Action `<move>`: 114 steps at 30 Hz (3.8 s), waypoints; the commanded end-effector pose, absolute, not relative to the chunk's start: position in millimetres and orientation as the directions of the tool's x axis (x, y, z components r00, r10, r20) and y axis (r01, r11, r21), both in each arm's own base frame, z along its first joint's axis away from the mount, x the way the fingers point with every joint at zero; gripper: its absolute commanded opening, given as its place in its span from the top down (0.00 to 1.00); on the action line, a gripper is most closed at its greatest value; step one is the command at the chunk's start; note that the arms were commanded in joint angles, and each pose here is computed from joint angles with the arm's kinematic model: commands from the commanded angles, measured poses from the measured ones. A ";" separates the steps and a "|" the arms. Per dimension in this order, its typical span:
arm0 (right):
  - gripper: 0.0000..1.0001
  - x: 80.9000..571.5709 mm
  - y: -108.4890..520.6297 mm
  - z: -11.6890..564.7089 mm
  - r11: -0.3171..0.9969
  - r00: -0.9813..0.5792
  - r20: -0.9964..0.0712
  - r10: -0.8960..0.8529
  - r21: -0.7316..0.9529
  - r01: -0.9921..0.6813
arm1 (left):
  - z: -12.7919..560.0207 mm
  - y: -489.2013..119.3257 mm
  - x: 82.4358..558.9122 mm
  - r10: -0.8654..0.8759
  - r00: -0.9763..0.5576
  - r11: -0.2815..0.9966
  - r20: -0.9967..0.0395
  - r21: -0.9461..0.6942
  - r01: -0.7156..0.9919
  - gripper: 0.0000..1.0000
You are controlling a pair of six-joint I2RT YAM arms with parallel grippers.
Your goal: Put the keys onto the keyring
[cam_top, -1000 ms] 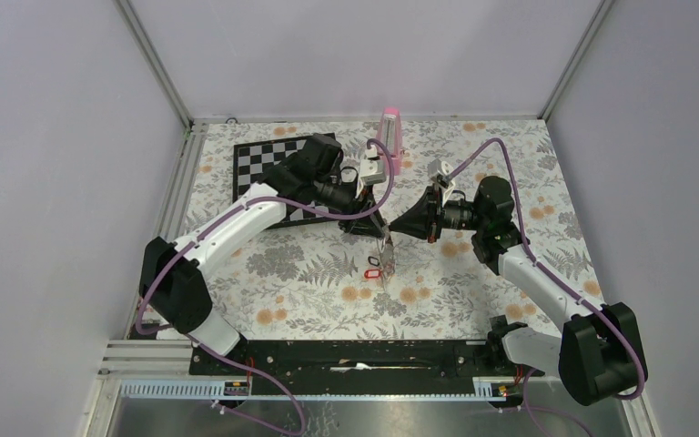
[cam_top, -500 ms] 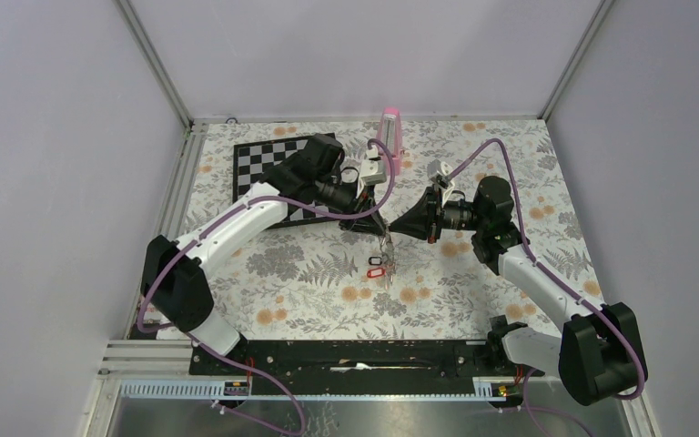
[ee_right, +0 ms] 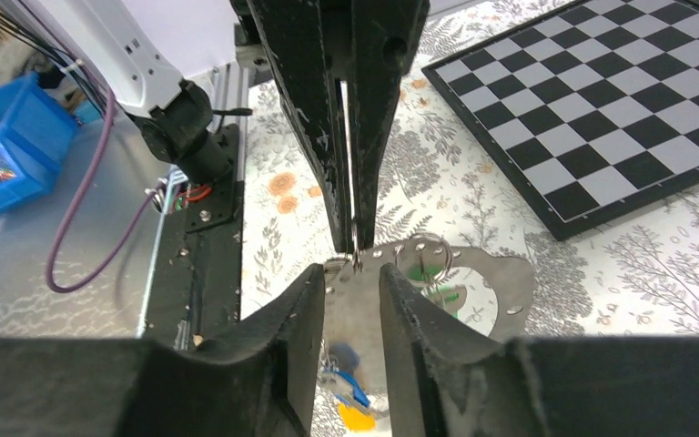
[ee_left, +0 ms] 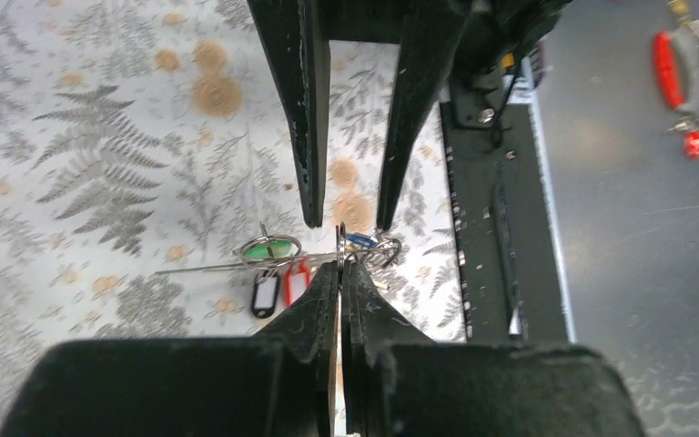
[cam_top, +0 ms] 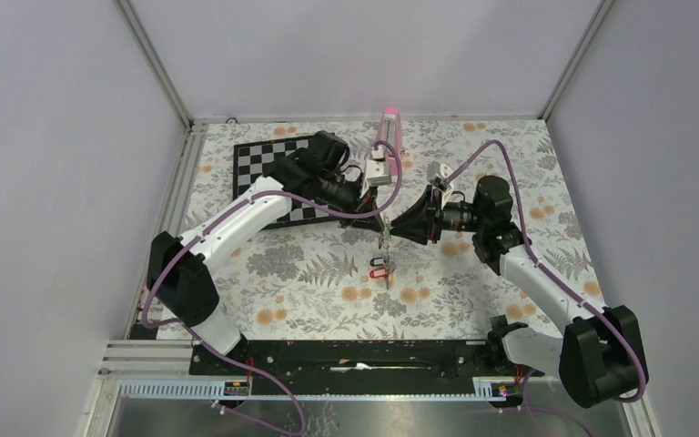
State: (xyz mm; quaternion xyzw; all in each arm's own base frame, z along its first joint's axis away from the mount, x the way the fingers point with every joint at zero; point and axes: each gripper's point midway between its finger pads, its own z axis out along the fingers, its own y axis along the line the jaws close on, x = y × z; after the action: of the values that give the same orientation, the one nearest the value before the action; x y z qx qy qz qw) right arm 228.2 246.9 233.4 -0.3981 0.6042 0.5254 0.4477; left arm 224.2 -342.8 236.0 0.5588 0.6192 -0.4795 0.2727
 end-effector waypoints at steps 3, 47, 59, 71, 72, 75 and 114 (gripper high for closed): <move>0.55 237.4 238.0 250.4 0.178 -0.128 -0.990 -0.062 0.115 -0.977 | 240.7 -323.9 221.6 0.631 0.068 -0.105 -0.773 0.003 0.994 1.00; 0.72 210.4 264.0 224.1 0.029 -0.192 -0.979 -0.074 0.190 -0.981 | 258.9 -353.8 217.4 0.684 0.088 -0.046 -0.724 0.077 0.996 1.00; 0.73 216.6 255.6 240.3 0.051 -0.208 -0.978 0.006 0.208 -0.977 | 254.0 -341.6 220.7 0.673 0.063 -0.021 -0.737 0.066 0.998 1.00; 0.73 218.7 256.3 236.4 0.055 -0.219 -0.976 0.005 0.219 -0.974 | 260.3 -345.4 217.7 0.648 0.050 -0.030 -0.760 0.040 0.999 1.00; 0.73 218.8 256.2 236.0 0.055 -0.221 -0.975 0.005 0.221 -0.974 | 260.4 -346.2 217.2 0.646 0.048 -0.032 -0.762 0.036 0.999 1.00; 0.74 219.6 256.3 235.2 0.058 -0.221 -0.975 0.004 0.221 -0.973 | 260.4 -347.9 216.4 0.643 0.042 -0.035 -0.765 0.026 0.999 1.00; 1.00 220.1 247.8 271.2 0.056 -0.208 -0.974 0.091 0.213 -0.975 | 254.4 -342.0 225.8 0.479 -0.185 -0.077 -0.858 -0.251 0.965 0.77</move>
State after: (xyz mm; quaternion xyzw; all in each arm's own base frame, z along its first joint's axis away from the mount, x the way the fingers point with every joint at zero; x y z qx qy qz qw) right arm 225.5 250.0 254.4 -0.3811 0.5784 0.5588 0.4560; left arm 222.3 -331.5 238.0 0.5774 0.6479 -0.4273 0.2537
